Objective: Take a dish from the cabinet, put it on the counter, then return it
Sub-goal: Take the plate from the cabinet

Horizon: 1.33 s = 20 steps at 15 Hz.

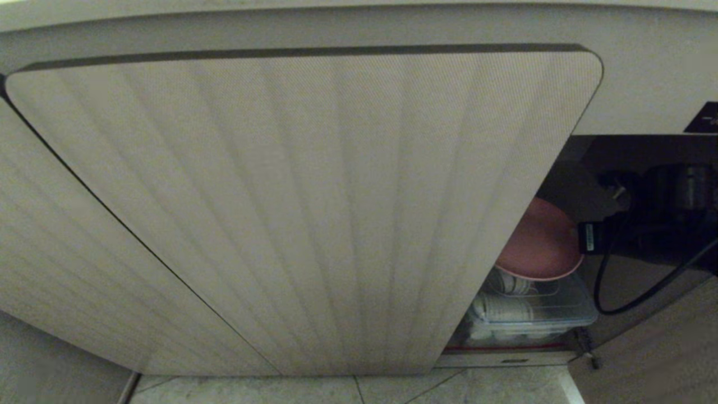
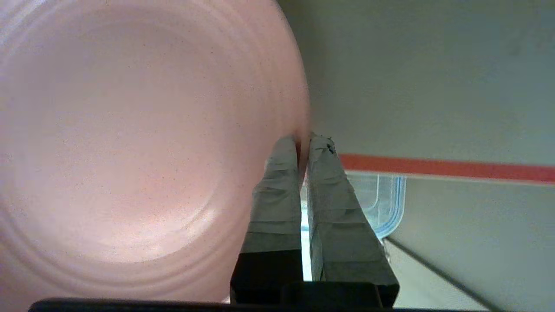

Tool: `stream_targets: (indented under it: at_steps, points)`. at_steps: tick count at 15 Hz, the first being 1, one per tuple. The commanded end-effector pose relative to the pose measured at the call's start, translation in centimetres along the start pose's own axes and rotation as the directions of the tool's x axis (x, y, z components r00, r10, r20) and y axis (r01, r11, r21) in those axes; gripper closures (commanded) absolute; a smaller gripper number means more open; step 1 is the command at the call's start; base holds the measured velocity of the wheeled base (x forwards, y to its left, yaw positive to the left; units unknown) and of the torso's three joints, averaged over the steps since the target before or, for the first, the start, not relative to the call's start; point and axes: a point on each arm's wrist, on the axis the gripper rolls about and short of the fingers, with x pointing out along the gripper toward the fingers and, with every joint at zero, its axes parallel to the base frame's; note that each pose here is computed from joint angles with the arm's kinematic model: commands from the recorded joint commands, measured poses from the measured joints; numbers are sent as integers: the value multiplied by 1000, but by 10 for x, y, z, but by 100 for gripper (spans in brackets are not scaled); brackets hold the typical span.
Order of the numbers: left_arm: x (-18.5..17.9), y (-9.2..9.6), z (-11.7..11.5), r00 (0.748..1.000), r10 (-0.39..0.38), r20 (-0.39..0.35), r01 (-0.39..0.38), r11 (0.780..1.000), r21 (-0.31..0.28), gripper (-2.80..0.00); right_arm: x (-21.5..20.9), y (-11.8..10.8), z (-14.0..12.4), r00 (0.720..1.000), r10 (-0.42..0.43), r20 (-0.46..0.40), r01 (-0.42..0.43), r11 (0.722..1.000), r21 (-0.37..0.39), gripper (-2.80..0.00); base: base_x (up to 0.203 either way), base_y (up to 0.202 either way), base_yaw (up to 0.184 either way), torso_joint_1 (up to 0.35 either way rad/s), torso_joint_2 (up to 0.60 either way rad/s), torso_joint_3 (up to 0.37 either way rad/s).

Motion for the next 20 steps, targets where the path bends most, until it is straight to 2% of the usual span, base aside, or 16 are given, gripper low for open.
stream_targets:
  at_steps: [1,7,17,20]
  points:
    - [0,0,0,1000,0,1,0,1000,0,0,-8,0,-1,1000,-1,4,1,1000,6,0,0,0,0,0,0,0]
    - [0,0,0,1000,0,1,0,1000,0,0,-24,-4,-12,1000,-19,-17,20,998,56,0,0,0,0,0,0,0]
    - [0,0,0,1000,0,1,0,1000,0,0,-51,-3,-24,999,-28,-23,29,997,73,0,0,0,0,0,0,0]
    - [0,0,0,1000,0,1,0,1000,0,0,-56,-2,-28,999,-26,-27,29,995,100,0,0,0,0,0,0,0]
